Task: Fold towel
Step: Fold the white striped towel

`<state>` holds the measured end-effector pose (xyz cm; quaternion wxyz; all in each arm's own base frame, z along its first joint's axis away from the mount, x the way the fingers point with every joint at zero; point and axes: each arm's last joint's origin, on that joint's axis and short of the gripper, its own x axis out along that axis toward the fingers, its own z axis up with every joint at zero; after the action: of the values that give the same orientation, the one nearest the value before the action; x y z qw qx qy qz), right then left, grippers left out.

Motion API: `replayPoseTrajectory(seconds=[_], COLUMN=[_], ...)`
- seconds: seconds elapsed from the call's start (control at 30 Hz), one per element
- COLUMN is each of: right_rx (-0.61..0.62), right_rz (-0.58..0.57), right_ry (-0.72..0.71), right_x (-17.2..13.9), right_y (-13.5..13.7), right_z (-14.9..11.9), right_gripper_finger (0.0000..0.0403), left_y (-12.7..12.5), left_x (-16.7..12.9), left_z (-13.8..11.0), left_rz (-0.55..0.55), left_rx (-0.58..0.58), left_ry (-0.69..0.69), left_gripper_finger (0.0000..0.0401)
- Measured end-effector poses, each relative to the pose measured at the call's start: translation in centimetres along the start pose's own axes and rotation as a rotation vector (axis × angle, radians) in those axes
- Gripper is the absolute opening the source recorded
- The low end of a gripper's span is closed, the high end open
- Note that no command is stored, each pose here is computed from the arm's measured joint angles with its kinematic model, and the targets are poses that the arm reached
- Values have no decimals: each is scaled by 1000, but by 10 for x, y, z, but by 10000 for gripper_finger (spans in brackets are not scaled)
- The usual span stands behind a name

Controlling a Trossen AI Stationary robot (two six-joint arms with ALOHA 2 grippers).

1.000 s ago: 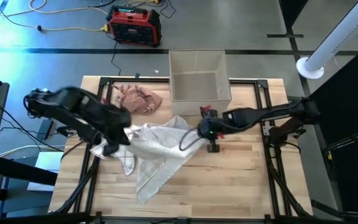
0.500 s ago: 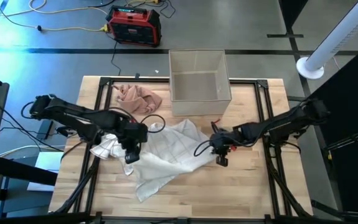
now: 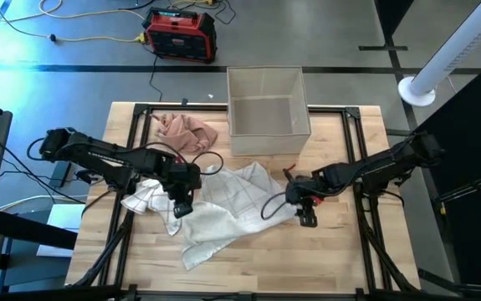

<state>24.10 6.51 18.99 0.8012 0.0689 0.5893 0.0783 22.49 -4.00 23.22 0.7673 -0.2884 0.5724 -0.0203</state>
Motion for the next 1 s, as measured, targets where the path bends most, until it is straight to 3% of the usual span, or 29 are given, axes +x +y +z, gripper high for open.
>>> replayPoseTrajectory(seconds=[0.1, 0.2, 0.37, 0.47, 0.7, 1.0], right_rx=[-56, -2, 100, 155, 305, 255], right_rz=[-100, -154, 9, 48, 242, 290], right_ry=[13, 21, 20, 18, 114, 129], right_x=[5, 6, 4, 5, 23, 36], right_y=[0, -9, -27, -40, -62, -52], right_z=[-8, -9, -3, 1, 3, 6], right_gripper_finger=[204, 205, 206, 206, 206, 196], left_y=[-2, -2, -3, -3, -3, -3], left_x=[0, 0, 0, 0, 0, 0], left_z=[2, 2, 1, 1, 1, 1], left_rz=[-16, -20, -63, -64, -65, -65], left_rx=[7, -9, -7, -7, -7, -14], left_ry=[-23, -21, 9, 11, 12, 13], left_gripper_finger=[7, 7, 7, 7, 7, 7])
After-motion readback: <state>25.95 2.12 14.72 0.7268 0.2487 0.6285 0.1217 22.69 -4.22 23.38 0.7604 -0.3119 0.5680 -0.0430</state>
